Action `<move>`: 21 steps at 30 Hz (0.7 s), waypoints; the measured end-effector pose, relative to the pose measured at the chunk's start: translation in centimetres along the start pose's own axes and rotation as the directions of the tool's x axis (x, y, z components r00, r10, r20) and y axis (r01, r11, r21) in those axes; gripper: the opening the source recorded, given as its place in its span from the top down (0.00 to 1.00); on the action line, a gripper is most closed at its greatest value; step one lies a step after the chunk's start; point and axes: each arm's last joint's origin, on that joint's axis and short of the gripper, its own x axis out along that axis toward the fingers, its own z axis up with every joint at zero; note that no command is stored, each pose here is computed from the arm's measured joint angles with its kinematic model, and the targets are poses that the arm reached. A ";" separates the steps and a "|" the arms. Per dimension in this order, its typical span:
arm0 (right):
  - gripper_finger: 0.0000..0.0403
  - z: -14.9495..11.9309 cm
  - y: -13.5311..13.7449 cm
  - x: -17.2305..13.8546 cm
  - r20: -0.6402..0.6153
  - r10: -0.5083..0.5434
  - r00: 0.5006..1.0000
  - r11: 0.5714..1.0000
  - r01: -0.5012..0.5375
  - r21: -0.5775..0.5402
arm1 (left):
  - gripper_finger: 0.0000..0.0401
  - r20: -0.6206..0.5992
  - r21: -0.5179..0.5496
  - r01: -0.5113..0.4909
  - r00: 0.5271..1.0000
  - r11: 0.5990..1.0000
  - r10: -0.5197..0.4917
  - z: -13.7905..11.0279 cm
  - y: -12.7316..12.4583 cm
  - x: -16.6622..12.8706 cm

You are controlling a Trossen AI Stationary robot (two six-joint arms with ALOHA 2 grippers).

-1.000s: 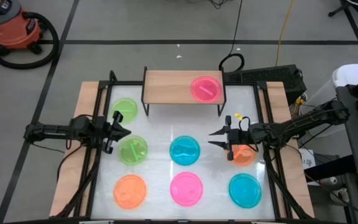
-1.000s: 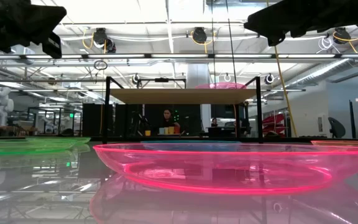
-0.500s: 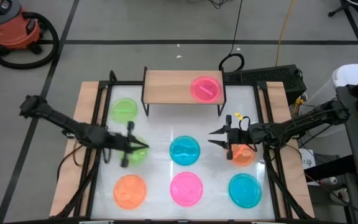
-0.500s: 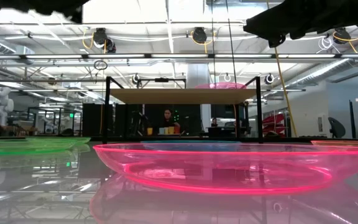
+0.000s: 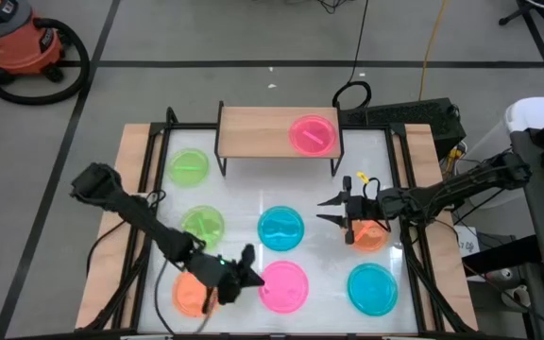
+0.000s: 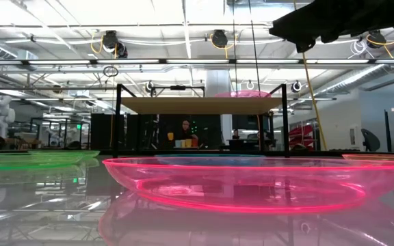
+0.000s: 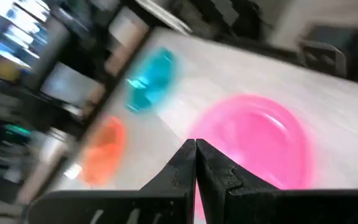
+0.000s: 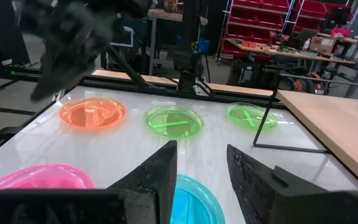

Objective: Place and stack plates onto a shelf
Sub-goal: Stack the pink plate on top of the pink plate on the shelf

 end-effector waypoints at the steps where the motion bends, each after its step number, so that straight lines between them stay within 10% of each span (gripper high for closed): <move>1: 0.69 0.0 0.0 0.0 0.001 0.000 1.000 1.000 0.000 -0.001 | 0.96 -0.035 -0.014 0.030 0.999 0.999 -0.031 0.1 -0.3 0.4; 9: 0.69 0.0 0.0 0.0 0.005 -0.003 1.000 1.000 0.003 -0.001 | 0.93 -0.233 -0.024 0.192 0.953 0.981 -0.192 0.4 -3.6 3.9; 21: 0.69 0.0 0.0 0.0 0.002 -0.001 1.000 0.999 0.000 0.035 | 0.63 -0.361 0.006 0.258 0.901 0.966 -0.239 0.2 -5.0 5.1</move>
